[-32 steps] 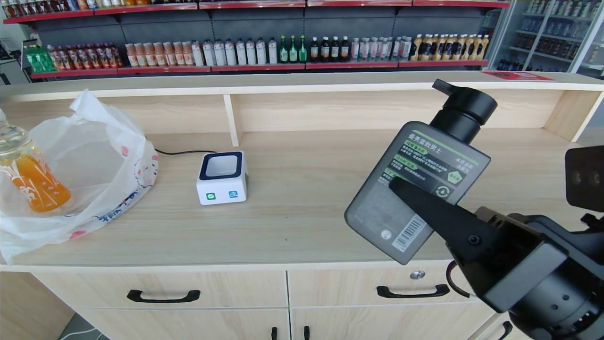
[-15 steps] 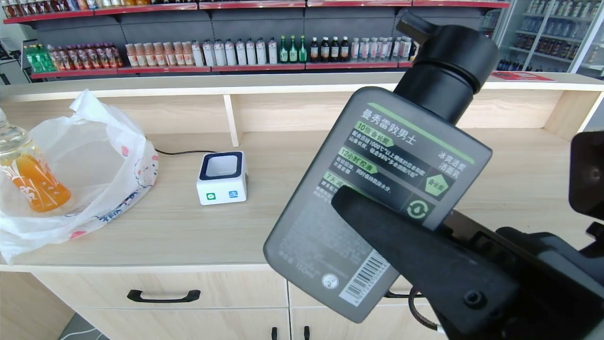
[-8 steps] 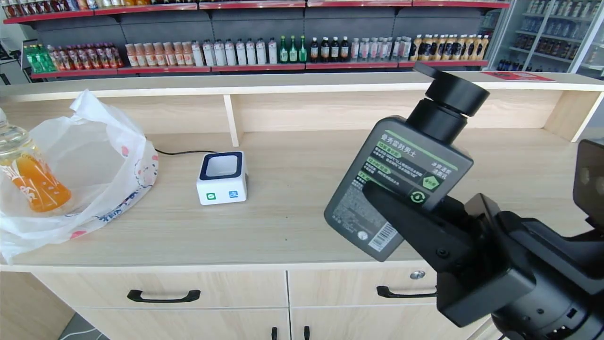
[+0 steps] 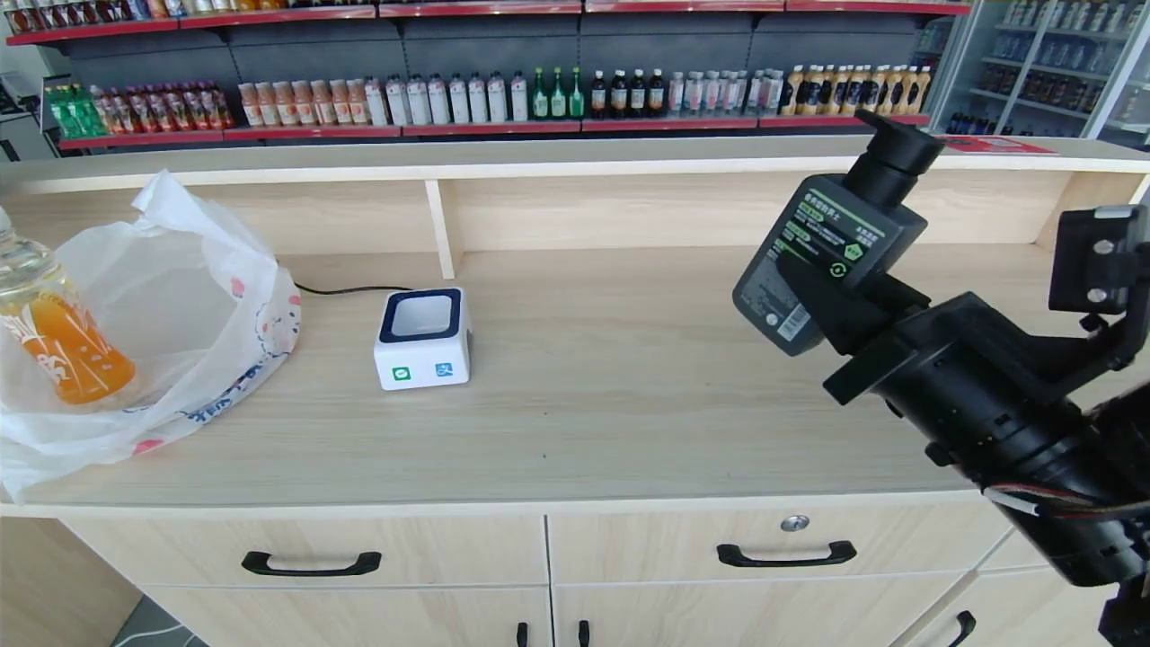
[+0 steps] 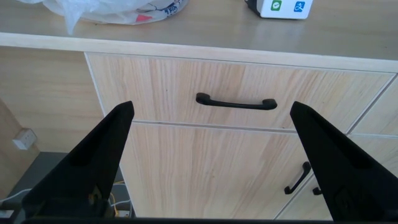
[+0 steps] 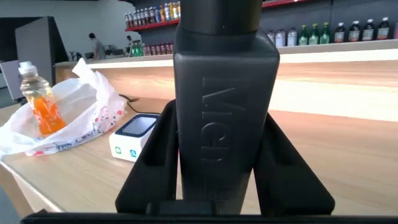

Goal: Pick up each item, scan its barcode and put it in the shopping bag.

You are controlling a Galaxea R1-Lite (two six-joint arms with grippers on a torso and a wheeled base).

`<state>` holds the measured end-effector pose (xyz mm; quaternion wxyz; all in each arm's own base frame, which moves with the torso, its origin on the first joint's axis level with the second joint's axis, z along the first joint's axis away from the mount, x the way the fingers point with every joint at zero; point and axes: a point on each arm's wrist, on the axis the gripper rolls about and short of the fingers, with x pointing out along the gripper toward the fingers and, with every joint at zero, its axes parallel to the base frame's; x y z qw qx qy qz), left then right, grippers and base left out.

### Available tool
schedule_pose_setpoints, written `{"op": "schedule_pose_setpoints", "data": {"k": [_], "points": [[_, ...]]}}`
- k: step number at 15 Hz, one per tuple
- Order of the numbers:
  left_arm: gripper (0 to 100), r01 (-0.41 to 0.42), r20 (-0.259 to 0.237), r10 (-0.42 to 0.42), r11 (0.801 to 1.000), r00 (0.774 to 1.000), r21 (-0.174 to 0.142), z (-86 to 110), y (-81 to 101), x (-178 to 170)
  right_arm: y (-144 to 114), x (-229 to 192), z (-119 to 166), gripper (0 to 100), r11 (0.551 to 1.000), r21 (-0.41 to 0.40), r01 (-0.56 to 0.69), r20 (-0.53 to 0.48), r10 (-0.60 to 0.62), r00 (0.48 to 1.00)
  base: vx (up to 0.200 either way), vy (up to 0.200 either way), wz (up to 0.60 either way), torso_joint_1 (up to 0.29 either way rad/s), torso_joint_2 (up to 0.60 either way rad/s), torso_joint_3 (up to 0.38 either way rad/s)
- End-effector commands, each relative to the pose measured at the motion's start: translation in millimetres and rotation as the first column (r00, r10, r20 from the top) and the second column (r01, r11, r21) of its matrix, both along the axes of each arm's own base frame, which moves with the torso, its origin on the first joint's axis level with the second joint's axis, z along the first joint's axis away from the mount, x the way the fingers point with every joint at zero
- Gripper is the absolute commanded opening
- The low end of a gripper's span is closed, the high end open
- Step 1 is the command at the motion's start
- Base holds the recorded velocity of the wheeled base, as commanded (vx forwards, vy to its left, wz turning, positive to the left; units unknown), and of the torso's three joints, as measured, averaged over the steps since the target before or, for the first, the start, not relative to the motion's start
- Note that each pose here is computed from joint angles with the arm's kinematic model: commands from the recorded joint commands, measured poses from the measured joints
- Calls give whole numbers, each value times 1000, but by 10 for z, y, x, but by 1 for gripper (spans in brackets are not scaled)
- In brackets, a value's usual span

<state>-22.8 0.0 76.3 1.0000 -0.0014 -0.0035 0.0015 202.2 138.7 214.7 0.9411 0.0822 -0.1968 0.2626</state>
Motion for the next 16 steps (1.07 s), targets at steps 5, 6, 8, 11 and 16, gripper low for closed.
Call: {"op": "schedule_pose_setpoints", "data": {"k": [5, 6, 8, 11, 16], "points": [[100, 0, -1, 0, 1000, 1000, -2, -1, 0, 0, -155, 323, -69, 0, 989, -8, 150, -23, -150, 988, 0, 0, 0, 0, 0, 0], [100, 0, -1, 0, 1000, 1000, -3, -1, 0, 0, -133, 367, -90, 0, 988, -1, 152, -34, -152, 988, -200, 0, 0, 2, 2, 7], [100, 0, -1, 0, 1000, 1000, -2, -1, 0, 0, -123, 388, -127, 0, 989, 5, 148, -54, -148, 988, -200, 0, 0, 10, 5, 2], [100, 3, -1, -3, 999, 1000, 40, -1, 0, 0, -175, 290, -69, 0, 989, 20, 146, -41, -145, 989, 0, 0, 0, 0, 0, 0], [100, 1, 1, -1, 1000, 1000, 4, 0, 0, 0, -131, 363, -34, 0, 989, 38, 141, -30, -140, 990, 0, 200, 0, -2, 0, 5]]}}
